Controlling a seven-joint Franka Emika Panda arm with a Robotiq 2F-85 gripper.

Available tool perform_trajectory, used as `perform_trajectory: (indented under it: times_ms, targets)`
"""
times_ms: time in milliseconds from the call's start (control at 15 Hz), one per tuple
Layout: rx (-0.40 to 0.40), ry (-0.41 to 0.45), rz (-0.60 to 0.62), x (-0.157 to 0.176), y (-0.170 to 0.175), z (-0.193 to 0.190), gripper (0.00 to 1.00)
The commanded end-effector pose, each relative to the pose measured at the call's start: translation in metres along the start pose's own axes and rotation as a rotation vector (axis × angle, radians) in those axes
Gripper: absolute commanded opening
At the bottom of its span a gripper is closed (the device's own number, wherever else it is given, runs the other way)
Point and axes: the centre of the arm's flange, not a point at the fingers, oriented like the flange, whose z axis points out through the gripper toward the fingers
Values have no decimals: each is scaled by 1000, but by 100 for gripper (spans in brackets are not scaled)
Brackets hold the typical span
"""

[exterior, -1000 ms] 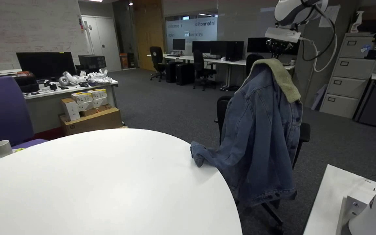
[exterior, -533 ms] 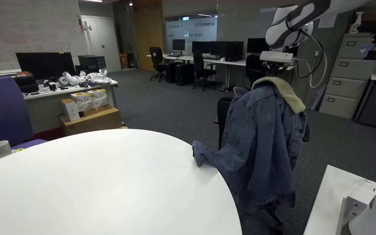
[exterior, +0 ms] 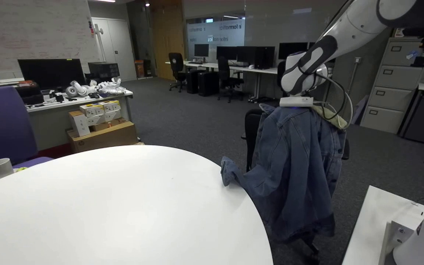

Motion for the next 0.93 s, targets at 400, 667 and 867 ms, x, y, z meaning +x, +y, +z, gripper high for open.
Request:
perform_trajectory:
  times_ms: [400, 667, 867]
  targets:
    - [105, 85, -128, -46, -69, -36, 2]
    - [180, 148, -160, -51, -100, -83, 2]
    - [226, 183, -182, -57, -115, -107, 2]
